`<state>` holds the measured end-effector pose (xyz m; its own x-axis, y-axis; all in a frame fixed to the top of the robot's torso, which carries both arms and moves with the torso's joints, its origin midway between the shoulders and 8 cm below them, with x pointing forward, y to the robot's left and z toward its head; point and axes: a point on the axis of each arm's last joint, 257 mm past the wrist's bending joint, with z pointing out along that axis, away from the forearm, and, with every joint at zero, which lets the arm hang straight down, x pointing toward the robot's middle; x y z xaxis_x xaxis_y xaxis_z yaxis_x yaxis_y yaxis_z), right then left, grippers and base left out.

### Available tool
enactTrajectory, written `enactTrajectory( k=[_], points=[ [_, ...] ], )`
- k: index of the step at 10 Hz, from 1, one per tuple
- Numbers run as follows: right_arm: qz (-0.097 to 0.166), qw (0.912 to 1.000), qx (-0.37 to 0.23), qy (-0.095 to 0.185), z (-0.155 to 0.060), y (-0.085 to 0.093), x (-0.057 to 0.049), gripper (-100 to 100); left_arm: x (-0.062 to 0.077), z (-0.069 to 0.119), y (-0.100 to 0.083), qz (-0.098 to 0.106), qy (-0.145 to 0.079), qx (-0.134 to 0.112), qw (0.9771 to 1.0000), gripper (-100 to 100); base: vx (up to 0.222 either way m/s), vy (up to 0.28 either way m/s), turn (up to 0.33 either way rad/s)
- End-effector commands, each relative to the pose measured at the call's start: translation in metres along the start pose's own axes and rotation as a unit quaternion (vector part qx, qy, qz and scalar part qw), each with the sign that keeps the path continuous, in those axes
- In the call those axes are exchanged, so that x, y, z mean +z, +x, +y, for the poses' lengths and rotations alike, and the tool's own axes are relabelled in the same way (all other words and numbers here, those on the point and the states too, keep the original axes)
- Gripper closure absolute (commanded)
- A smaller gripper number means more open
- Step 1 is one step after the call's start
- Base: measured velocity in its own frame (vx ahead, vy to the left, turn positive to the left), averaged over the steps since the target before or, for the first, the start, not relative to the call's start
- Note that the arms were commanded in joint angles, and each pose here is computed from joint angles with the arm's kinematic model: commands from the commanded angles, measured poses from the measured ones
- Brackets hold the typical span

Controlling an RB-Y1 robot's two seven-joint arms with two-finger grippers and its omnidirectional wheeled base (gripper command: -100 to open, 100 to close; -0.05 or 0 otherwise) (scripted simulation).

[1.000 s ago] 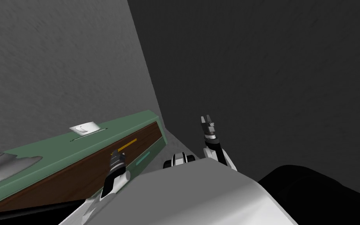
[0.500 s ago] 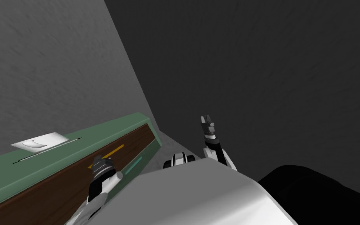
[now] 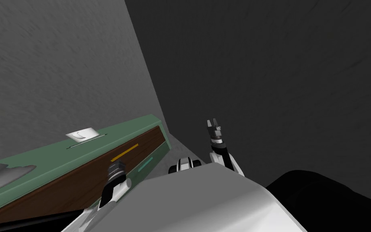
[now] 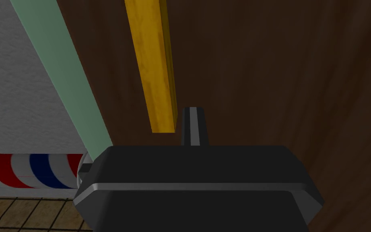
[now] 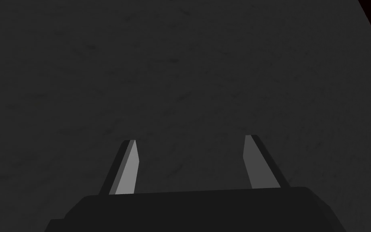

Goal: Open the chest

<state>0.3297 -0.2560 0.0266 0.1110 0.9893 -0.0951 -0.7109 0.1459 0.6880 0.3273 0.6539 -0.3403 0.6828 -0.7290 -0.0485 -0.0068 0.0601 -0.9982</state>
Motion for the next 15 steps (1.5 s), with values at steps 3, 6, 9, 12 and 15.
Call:
enactTrajectory(
  k=[3, 6, 9, 12, 15],
  points=[
    [0.000, 1.0000, 0.000, 0.000, 0.000, 0.000, 0.000, 0, -0.004, -0.007, 0.024, 0.023, 0.008, 0.000, 0.9997, 100, 0.022, 0.033, -0.001],
    [0.000, 1.0000, 0.000, 0.000, 0.000, 0.000, 0.000, 0, -0.046, 0.022, 0.096, 0.096, -0.019, 0.008, 0.9951, 100, 0.090, 0.060, 0.390],
    [0.000, 1.0000, 0.000, 0.000, 0.000, 0.000, 0.000, 0, -0.064, 0.014, 0.141, 0.140, -0.009, 0.005, 0.9901, 100, 0.076, 0.059, 0.200],
    [0.000, 1.0000, 0.000, 0.000, 0.000, 0.000, 0.000, 0, -0.085, 0.002, 0.184, 0.179, 0.003, -0.002, 0.9838, 100, 0.110, 0.050, 0.380],
    [0.000, 1.0000, 0.000, 0.000, 0.000, 0.000, 0.000, 0, -0.111, 0.005, 0.219, 0.211, -0.002, -0.005, 0.9775, 100, 0.070, 0.034, 0.233]
  ],
)
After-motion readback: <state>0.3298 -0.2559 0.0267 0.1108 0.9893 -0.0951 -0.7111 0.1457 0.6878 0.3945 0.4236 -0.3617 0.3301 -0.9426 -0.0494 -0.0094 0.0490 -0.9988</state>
